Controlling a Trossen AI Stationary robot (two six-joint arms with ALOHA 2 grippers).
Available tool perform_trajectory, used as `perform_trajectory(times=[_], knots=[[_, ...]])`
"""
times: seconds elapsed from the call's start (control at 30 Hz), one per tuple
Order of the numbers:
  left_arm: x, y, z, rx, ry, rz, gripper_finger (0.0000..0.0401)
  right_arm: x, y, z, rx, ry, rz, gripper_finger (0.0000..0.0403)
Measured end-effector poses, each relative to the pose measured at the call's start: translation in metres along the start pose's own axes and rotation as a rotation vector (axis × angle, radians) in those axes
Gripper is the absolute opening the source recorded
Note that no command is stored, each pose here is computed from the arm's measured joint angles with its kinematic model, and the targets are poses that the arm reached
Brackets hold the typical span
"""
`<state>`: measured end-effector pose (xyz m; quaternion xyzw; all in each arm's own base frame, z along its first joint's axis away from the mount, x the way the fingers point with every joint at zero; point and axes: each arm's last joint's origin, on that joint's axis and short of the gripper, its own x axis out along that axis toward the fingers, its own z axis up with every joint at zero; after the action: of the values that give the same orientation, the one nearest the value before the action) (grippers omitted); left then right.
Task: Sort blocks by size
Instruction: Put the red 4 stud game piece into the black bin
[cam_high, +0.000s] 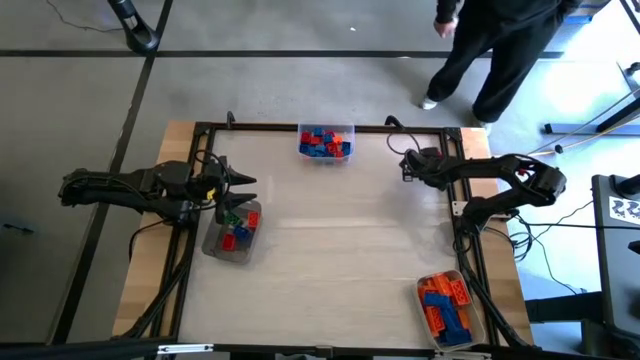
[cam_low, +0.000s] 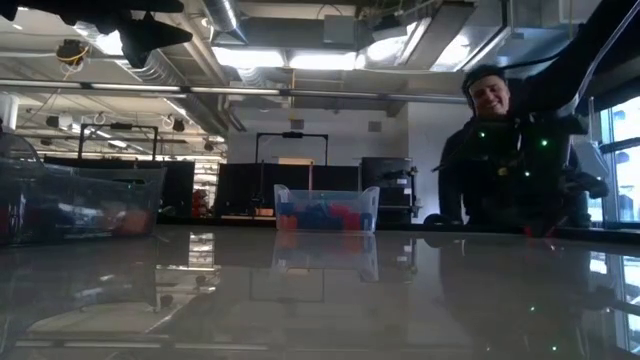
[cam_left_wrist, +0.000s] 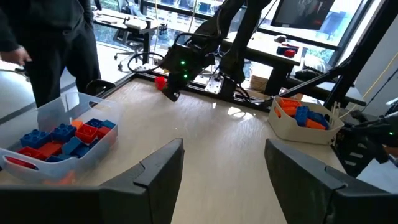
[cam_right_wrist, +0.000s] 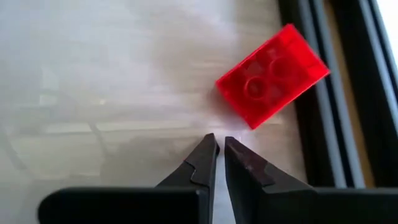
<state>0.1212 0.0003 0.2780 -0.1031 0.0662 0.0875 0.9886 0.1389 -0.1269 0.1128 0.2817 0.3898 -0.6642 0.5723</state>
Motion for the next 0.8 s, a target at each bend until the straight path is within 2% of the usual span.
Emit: perform_trajectory(times=[0.13, 0.2, 0.33, 0.4, 0.57, 0.67, 0.8], knots=[[0.000, 0.000, 0.000, 0.000, 0.000, 0.000, 0.0214, -0.008, 0.007, -0.006, -0.058, -0.001, 0.031, 0.0037], [0.000, 0.000, 0.000, 0.000, 0.000, 0.000, 0.0214, -0.018, 0.009, -0.004, -0.029, 0.010, 0.026, 0.0037], [0.000, 0.000, 0.000, 0.000, 0.000, 0.000, 0.0214, -0.034, 0.008, 0.011, 0.057, -0.129, -0.025, 0.0037], [0.000, 0.000, 0.000, 0.000, 0.001, 0.000, 0.0214, -0.036, 0.006, 0.019, 0.049, -0.157, -0.039, 0.0037], [0.000, 0.000, 0.000, -0.004, 0.002, 0.001, 0.0214, -0.029, -0.003, 0.030, 0.058, -0.128, -0.076, 0.0040], [0.000, 0.000, 0.000, -0.005, 0.003, 0.001, 0.0214, -0.022, -0.011, 0.035, 0.120, -0.071, -0.087, 0.0066], [0.000, 0.000, -0.001, -0.004, 0.006, 0.001, 0.0214, -0.018, -0.018, 0.038, 0.222, -0.076, -0.124, 0.0123]])
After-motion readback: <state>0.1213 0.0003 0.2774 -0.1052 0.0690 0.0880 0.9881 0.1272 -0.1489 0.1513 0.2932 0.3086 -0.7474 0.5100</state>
